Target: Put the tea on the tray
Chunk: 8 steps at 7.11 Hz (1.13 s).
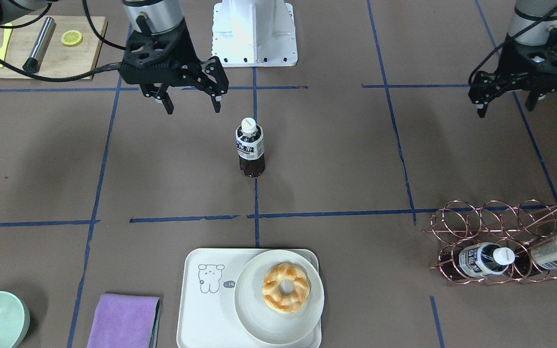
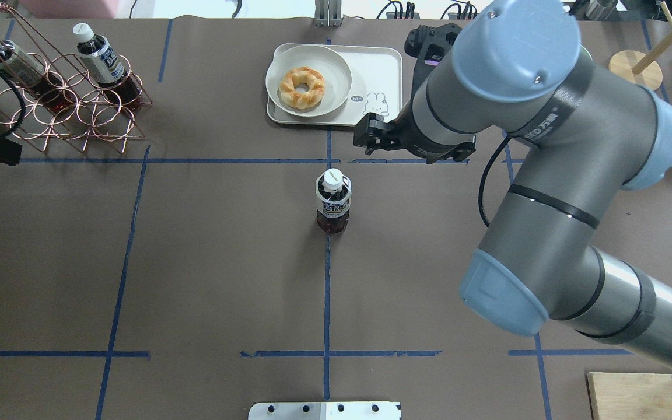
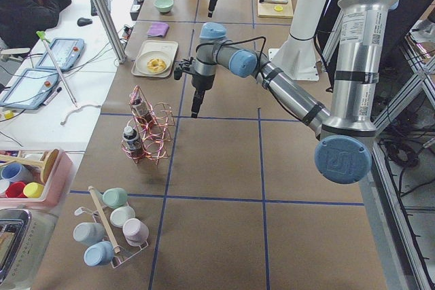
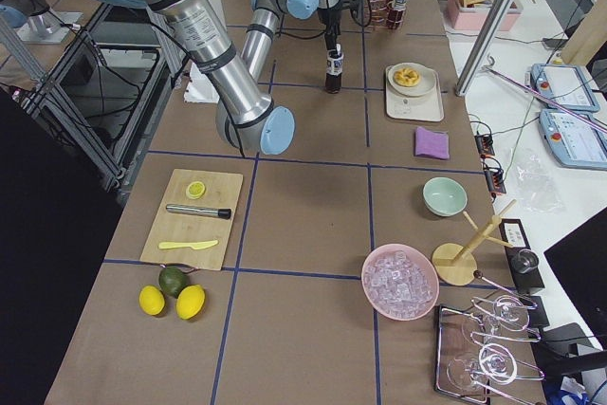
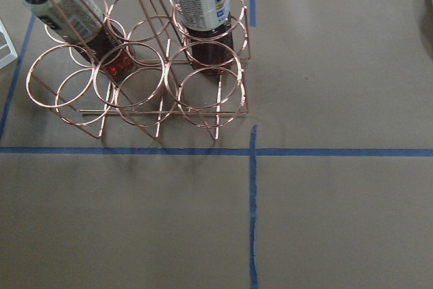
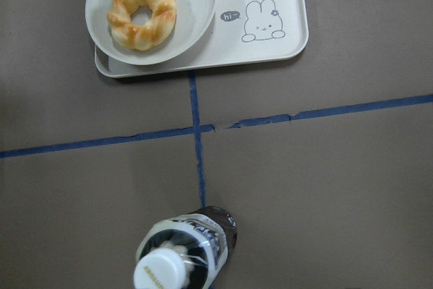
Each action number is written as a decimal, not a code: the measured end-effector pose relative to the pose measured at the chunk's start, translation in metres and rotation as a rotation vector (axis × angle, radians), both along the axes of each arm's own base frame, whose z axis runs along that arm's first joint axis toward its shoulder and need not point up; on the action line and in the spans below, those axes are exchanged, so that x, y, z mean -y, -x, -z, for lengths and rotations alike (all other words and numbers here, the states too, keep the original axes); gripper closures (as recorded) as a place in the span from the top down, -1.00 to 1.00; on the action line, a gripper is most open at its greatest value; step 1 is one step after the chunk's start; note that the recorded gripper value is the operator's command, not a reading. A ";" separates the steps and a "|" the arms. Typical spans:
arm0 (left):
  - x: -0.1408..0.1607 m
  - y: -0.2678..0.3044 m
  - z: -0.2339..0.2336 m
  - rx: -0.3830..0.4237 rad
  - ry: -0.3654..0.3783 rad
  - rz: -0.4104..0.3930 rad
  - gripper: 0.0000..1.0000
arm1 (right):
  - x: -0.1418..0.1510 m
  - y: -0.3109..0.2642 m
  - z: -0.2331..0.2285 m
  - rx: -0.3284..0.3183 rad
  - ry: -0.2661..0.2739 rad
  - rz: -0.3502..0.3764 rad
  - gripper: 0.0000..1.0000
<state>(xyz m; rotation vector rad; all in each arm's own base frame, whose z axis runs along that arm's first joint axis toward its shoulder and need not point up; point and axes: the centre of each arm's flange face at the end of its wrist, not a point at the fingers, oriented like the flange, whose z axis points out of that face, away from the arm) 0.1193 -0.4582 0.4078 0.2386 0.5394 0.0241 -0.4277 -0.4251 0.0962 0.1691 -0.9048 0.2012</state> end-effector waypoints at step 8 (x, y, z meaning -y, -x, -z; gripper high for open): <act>0.025 0.102 -0.129 -0.131 -0.040 -0.100 1.00 | 0.006 0.080 0.003 -0.097 0.050 0.065 0.30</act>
